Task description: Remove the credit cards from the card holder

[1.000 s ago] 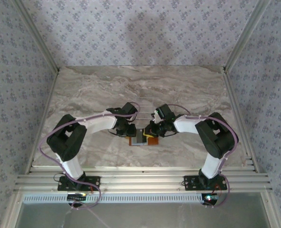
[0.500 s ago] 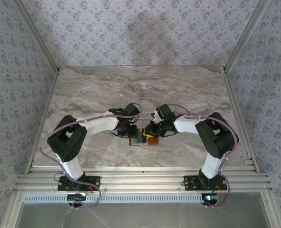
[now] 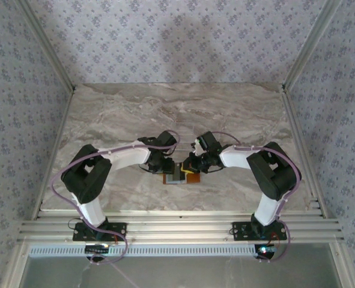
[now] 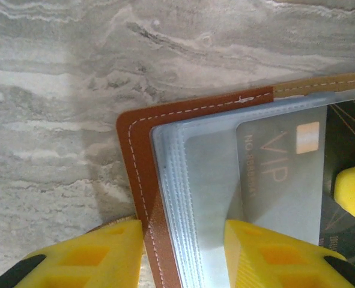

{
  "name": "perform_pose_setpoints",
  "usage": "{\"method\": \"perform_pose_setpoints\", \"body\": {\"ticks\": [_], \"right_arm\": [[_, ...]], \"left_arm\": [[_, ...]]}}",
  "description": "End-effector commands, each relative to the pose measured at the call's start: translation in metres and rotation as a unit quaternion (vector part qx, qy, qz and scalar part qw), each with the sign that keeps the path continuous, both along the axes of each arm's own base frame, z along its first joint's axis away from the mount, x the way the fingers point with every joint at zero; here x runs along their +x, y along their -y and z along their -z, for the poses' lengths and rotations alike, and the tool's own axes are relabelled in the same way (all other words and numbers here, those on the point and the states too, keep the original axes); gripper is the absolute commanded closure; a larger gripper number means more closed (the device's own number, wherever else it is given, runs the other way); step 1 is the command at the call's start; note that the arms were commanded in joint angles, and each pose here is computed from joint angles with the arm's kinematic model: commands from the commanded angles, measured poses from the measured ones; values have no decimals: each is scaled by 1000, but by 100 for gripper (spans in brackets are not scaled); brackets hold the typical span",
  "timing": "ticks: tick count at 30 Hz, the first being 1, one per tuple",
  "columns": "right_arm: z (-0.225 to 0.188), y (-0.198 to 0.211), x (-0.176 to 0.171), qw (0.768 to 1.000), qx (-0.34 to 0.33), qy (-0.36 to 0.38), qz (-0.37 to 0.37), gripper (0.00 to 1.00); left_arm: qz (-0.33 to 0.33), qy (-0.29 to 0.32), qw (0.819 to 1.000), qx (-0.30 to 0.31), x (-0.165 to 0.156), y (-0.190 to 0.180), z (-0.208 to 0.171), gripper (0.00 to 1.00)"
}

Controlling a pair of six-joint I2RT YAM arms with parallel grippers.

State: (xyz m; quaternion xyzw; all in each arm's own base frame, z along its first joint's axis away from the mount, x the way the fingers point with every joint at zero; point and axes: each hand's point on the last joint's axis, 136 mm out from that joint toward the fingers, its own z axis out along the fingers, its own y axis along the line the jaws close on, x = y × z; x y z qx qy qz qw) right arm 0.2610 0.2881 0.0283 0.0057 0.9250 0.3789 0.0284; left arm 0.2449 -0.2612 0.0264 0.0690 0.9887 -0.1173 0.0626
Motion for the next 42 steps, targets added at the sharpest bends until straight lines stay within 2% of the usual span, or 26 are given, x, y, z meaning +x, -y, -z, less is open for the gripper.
{"method": "perform_pose_setpoints", "body": {"ticks": [1, 15, 19, 26, 33, 37, 42], "right_arm": [[13, 14, -8, 999, -37, -13, 8, 92], [-8, 40, -6, 999, -39, 19, 16, 95], [-23, 46, -5, 998, -44, 45, 5, 95], [-57, 56, 3, 986, -73, 137, -57, 96], [-92, 69, 25, 946, -145, 251, -149, 98], [-109, 67, 45, 889, -184, 340, -246, 100], [-126, 62, 61, 827, -198, 382, -361, 99]], "left_arm": [[4, -10, 999, 49, -4, -14, 13, 61], [4, -8, 999, 53, -6, -18, 12, 63], [0, 5, 999, 34, -2, -13, 0, 62], [1, 24, 1000, -16, 5, 3, -27, 62], [-21, 49, 998, -33, 11, -6, -47, 61], [-51, 63, 996, -43, 14, -20, -53, 61], [-95, 70, 991, -61, 18, -44, -54, 61]]}}
